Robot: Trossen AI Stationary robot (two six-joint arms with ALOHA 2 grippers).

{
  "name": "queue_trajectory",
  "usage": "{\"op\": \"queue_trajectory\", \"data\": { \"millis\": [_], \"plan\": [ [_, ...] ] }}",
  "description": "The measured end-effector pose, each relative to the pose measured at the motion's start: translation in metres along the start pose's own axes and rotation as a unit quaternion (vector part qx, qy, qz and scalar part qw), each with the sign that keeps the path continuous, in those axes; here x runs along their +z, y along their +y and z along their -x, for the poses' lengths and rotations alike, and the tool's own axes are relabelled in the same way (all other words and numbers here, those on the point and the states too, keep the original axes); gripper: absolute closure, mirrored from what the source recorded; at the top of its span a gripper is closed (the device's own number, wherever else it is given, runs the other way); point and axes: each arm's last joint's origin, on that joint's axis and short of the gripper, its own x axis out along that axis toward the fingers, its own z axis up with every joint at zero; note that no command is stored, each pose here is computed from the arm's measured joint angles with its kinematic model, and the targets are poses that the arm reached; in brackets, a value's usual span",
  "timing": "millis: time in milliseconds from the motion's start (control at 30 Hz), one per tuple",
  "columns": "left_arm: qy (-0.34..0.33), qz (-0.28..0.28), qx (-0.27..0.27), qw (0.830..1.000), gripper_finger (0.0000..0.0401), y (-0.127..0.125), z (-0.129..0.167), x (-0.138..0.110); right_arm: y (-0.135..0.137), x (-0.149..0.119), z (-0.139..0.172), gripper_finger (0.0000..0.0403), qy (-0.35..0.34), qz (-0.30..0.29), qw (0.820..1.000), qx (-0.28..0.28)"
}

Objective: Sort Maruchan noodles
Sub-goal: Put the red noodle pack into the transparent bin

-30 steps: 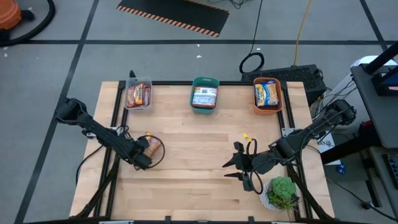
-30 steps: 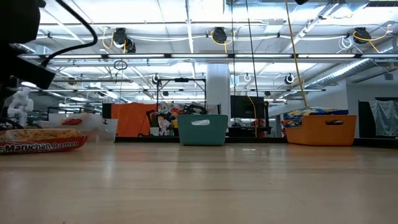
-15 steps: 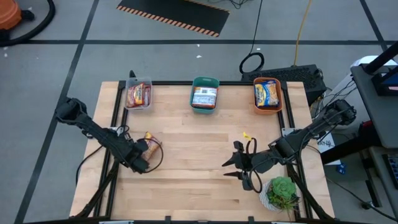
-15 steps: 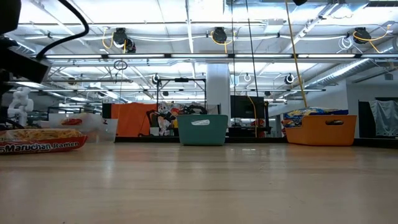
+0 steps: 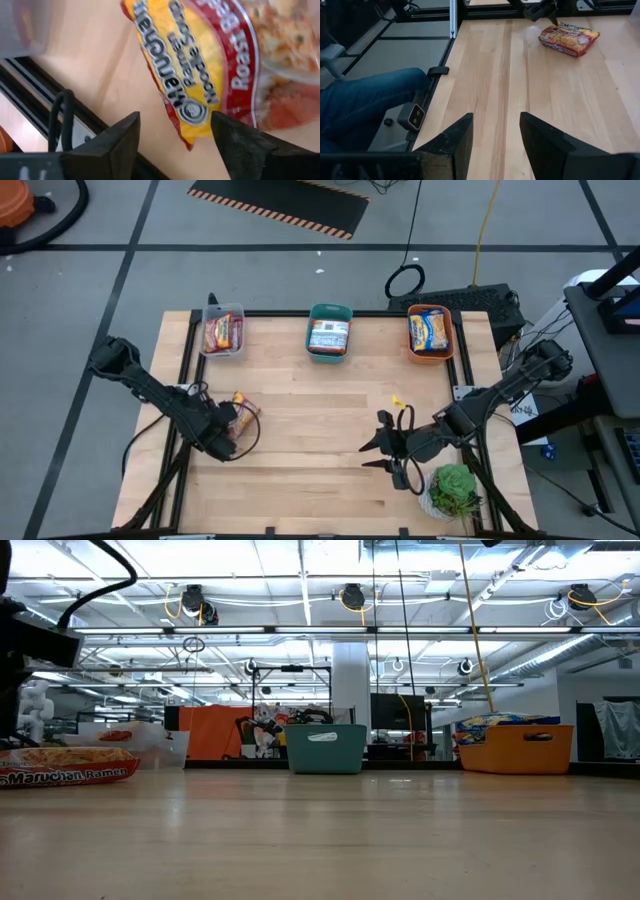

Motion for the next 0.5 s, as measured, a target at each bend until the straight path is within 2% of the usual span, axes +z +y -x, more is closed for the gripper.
{"op": "queue_trajectory", "data": {
  "millis": [233,500],
  "plan": [
    [-0.015,0.005,-0.011,1.000,0.0089,-0.0032,0.0006,-0.0001,-0.0002,0.0001,0.0000,0.0245,0.000,0.001,1.000,0.000],
    [0.043,-0.047,-0.050,0.997,0.0077,-0.0075,-0.0030,-0.0052,-0.0003,-0.0002,0.0000,0.0245,0.001,0.014,1.000,-0.001]
  ]
}}
